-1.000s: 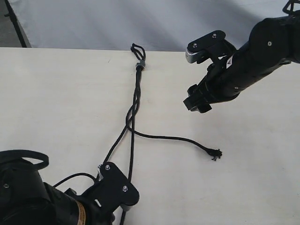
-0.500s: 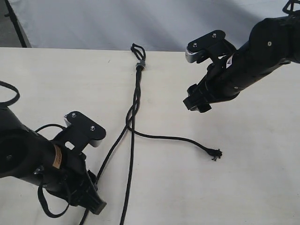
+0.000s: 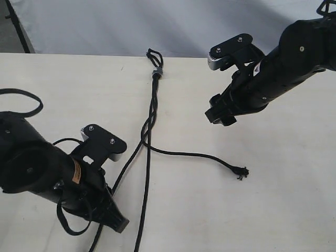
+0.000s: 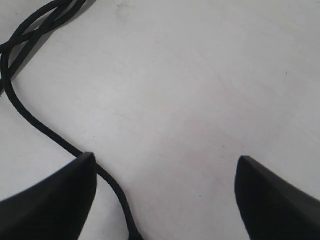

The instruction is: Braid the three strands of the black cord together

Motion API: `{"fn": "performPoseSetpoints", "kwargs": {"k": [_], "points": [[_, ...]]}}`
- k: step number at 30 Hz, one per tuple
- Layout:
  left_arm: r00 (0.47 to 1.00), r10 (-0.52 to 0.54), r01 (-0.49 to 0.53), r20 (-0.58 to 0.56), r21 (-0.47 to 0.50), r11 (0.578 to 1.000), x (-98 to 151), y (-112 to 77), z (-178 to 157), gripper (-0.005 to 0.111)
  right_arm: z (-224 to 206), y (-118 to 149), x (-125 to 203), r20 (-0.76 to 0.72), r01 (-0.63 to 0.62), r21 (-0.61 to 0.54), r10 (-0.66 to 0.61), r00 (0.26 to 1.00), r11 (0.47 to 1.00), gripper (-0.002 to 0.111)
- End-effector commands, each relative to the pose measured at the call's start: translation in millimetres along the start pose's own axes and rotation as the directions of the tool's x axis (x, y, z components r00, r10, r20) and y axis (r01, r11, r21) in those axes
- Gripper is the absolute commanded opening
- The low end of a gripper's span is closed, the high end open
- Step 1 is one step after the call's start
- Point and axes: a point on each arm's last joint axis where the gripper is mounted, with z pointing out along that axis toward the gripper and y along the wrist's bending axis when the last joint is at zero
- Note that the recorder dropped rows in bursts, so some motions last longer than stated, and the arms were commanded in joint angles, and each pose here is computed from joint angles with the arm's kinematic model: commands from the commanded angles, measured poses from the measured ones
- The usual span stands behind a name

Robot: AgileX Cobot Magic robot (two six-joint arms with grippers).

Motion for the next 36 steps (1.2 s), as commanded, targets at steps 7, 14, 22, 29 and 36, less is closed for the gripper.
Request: {"fn": "performPoseSetpoints", "kwargs": {"k": [7, 14, 22, 29, 36], "points": [[1.000, 0.016, -0.017, 0.013, 0.076, 0.997, -16, -21.1, -23, 0.020, -3, 0, -2, 0.019, -0.011, 0.001, 0.011, 1.000, 1.000, 0.072], [0.988, 0.152, -0.153, 0.016, 0.119, 0.981, -9, -58.5, -12, 0.025, -3, 0, -1, 0.009, -0.004, 0.002, 0.004, 1.000, 1.000, 0.072], [0.983, 0.183, -0.179, -0.015, 0.135, 0.974, -4, -71.2, -3, 0.063, -3, 0, -1, 0.009, -0.004, 0.002, 0.004, 1.000, 1.000, 0.072], [0.985, 0.162, -0.154, -0.056, 0.125, 0.980, -1, -71.7, 20, 0.065, -3, 0, -1, 0.009, -0.004, 0.002, 0.004, 1.000, 1.000, 0.072], [0.982, 0.163, -0.152, -0.092, 0.117, 0.981, 2, -71.3, 32, 0.056, -3, 0, -1, 0.009, -0.002, 0.002, 0.002, 1.000, 1.000, 0.072]]}}
